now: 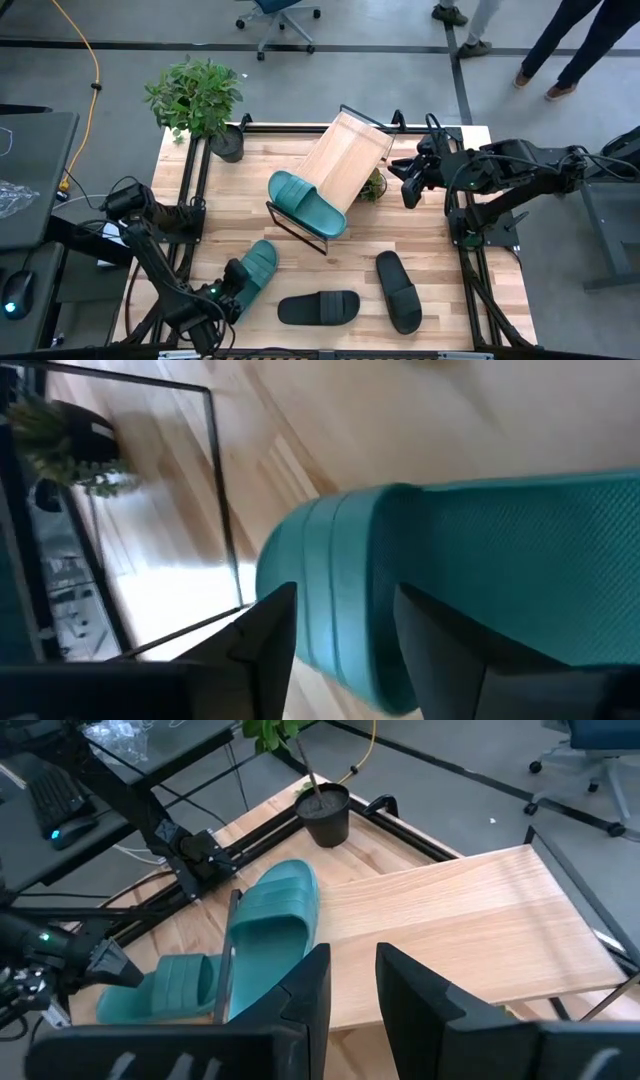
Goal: Pick and place slides into the shelf
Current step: Put the blue slide on the shelf
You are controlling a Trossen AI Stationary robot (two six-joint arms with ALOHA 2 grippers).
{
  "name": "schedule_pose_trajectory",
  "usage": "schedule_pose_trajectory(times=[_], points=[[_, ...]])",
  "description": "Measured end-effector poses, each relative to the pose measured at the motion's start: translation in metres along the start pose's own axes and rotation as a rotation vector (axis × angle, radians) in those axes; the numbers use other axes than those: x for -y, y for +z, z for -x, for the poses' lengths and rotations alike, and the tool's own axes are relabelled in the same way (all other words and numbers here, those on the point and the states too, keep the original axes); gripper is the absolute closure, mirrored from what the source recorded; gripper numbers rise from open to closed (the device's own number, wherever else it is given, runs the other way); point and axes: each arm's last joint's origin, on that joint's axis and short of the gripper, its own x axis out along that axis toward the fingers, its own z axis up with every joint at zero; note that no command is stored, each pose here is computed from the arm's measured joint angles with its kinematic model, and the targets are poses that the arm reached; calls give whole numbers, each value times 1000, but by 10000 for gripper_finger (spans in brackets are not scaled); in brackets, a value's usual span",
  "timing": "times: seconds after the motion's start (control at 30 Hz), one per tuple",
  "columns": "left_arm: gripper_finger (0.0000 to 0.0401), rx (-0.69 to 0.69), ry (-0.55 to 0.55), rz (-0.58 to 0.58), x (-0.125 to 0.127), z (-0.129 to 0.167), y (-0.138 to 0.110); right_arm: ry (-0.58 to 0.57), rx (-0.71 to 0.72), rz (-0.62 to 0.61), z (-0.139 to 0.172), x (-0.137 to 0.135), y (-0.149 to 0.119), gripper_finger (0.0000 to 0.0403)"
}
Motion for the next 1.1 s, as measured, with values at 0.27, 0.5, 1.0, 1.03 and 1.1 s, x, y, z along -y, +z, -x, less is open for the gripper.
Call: schedule_pose_trajectory(times=[0.27, 0.5, 1.0, 1.03, 1.1], points=[[255, -41, -6, 10, 0, -20, -7, -19, 16, 3, 0, 1, 0, 329], [270, -39, -22, 26, -4, -36, -7, -19, 16, 3, 0, 1, 0, 329], [379, -49, -21, 27, -7, -38, -7, -27, 23, 3, 0, 1, 1, 329], [389, -51, -24, 27, -7, -38, -7, -27, 23, 3, 0, 1, 1, 329], [393, -52, -28, 31, -7, -38, -7, -27, 23, 3, 0, 1, 1, 329]])
